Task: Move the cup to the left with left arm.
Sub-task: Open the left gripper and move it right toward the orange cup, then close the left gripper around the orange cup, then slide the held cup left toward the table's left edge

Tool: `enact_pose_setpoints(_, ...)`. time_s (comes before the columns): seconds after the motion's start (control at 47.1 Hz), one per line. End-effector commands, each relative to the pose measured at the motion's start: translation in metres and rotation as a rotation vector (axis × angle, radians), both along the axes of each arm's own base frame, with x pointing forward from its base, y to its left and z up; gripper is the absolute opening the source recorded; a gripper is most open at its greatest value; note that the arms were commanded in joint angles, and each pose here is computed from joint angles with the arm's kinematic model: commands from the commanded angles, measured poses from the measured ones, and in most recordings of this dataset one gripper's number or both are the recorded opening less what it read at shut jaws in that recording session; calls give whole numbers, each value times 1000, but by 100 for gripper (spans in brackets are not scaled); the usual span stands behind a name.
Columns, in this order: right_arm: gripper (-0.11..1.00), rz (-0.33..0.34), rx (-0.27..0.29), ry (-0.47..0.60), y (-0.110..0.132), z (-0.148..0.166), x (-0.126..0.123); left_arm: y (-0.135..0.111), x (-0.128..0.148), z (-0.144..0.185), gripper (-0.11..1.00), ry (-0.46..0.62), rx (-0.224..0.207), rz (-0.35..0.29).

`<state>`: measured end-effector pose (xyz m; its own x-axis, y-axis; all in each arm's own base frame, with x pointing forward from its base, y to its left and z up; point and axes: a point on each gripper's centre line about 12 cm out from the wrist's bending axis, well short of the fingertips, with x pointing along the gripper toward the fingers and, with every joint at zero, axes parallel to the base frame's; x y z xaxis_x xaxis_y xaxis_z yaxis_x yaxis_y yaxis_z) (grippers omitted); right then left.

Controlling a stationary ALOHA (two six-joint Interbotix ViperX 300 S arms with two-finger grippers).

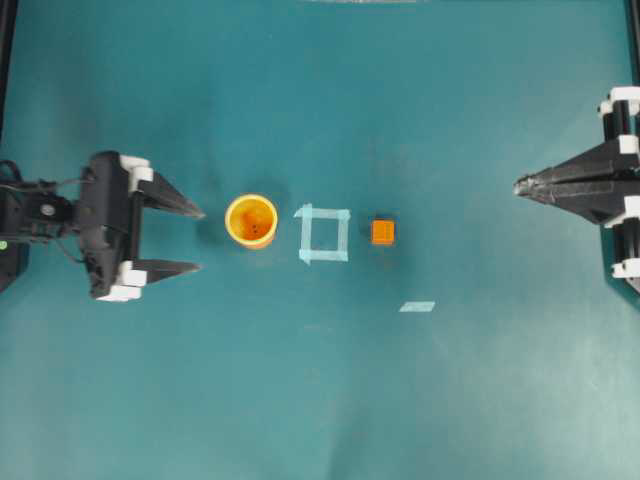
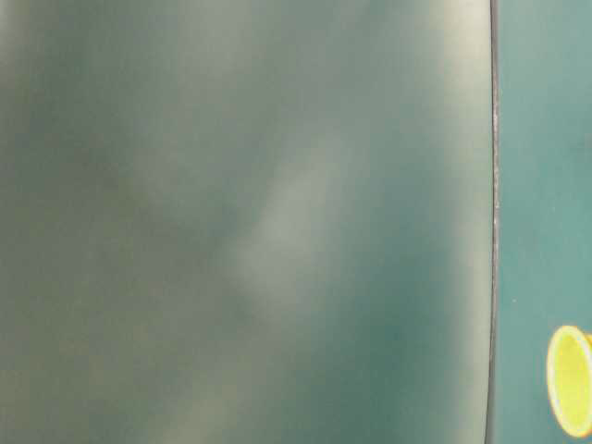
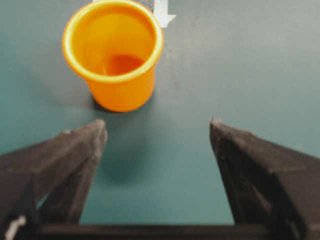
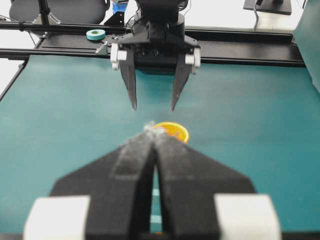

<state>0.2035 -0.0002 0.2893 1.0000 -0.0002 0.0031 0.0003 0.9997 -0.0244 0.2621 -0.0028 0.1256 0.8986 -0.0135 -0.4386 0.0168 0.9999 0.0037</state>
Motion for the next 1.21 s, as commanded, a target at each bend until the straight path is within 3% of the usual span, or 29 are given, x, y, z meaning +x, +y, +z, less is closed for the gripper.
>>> enact_pose_setpoints(0.0,-1,1,-3,-23,0,10,2,4,14,0,81,-22,10,11)
enact_pose_setpoints(0.34,-1,1,-3,-26,0,11,2,25,36,-15,81,-8,31,68)
enact_pose_setpoints(1.188,-1,1,-5,-12,0,9,3,18,78,-24,81,-30,33,34)
